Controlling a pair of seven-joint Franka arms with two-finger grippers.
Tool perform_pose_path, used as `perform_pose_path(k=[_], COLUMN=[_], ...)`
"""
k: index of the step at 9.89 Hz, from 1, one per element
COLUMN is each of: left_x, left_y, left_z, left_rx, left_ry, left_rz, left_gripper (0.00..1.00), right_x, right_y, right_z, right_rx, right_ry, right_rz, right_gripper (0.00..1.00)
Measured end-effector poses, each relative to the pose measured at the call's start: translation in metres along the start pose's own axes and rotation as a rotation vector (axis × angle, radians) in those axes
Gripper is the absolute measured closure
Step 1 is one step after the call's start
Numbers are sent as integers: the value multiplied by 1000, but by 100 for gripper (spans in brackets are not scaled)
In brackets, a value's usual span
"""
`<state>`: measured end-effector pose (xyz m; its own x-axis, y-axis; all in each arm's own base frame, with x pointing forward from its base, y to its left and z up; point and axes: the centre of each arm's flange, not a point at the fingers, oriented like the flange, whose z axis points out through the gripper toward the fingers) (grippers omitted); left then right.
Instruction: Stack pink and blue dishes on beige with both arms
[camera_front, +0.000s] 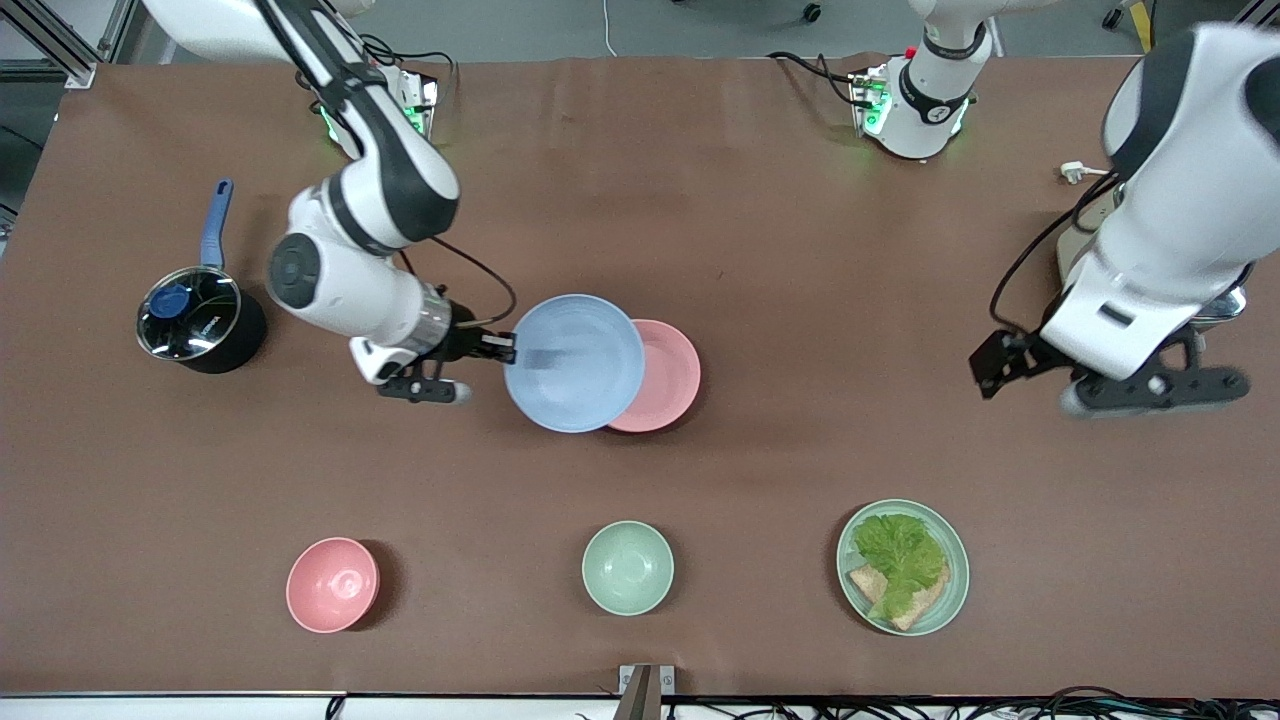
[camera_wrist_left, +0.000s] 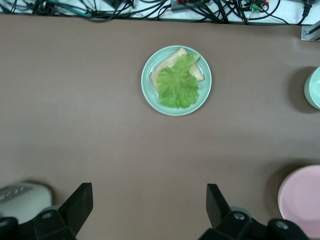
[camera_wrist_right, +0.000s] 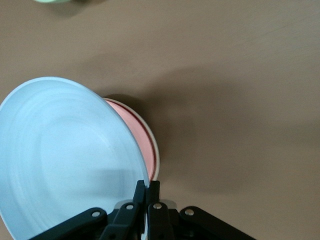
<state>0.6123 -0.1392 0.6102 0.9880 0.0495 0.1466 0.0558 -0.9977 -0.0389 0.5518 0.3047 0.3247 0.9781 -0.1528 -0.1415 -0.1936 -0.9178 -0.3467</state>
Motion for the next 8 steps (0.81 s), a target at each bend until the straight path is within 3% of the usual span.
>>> perform_pose_path(k=[4,8], left_x=[-35,-55], left_y=[-55,-84], left_z=[-57,-60], left_rx=[-9,-19], left_ry=[-73,-136], left_rz=[57,73], left_gripper=[0,0], right_x=[-24,-44], right_y=[-20,-17], right_z=[82,105], right_rx=[29,15], right_ry=[70,54], right_rz=[10,5], right_gripper=[96,96])
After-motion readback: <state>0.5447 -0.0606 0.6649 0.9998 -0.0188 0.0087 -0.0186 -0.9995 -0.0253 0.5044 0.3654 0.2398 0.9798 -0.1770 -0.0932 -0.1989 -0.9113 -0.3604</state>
